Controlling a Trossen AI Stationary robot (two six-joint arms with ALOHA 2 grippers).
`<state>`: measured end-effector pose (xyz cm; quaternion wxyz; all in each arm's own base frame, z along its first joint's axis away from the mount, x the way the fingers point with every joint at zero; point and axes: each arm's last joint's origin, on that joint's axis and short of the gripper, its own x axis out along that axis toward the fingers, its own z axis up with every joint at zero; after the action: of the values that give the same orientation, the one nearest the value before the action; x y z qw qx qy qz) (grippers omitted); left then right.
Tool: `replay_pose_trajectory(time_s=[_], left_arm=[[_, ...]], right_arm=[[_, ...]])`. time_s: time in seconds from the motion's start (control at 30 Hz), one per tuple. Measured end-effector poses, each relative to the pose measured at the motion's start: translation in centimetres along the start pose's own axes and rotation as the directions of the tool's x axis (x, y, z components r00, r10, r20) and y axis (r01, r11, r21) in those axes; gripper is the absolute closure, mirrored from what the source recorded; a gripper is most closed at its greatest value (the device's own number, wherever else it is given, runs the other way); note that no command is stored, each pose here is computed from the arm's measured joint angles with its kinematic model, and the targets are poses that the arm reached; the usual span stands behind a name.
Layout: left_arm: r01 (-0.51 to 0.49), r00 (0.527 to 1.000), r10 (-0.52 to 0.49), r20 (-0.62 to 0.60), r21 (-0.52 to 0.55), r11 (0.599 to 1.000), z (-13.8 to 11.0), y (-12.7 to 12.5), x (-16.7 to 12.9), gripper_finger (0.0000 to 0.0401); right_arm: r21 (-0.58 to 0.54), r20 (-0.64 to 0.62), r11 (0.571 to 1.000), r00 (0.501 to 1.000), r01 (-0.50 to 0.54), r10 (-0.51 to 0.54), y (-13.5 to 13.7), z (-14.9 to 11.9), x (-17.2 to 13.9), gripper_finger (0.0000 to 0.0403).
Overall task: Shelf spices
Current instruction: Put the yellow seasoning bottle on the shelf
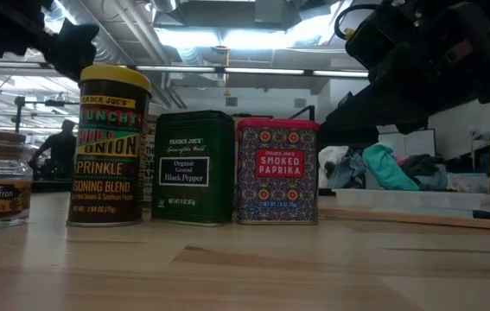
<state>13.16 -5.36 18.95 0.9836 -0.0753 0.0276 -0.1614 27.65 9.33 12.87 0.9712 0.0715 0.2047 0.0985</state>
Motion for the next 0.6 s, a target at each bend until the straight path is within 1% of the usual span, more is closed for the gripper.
replay_pose_trajectory(time_s=[0.1,0.2,0.6], left_arm=[[0.006,0.999,-0.007,0.047,0.005,1.0,0.46,-0.07,-0.01,0.0123],[0.008,0.998,-0.009,0.065,0.014,1.0,0.63,-0.1,-0.02,0.0123],[-0.009,0.998,0.01,0.055,-0.017,1.0,0.48,-0.02,0.13,0.0123]], right_arm=[[0.0,0.0,1.0,1.0,0.0,0.0,0.0,-0.01,0.0,0.0182],[0.0,-0.001,1.0,1.0,0.0,0.0,-0.01,-0.01,0.0,0.0182],[0.0,-0.001,1.0,1.0,0.0,0.0,-0.01,-0.01,0.0,0.0182]])
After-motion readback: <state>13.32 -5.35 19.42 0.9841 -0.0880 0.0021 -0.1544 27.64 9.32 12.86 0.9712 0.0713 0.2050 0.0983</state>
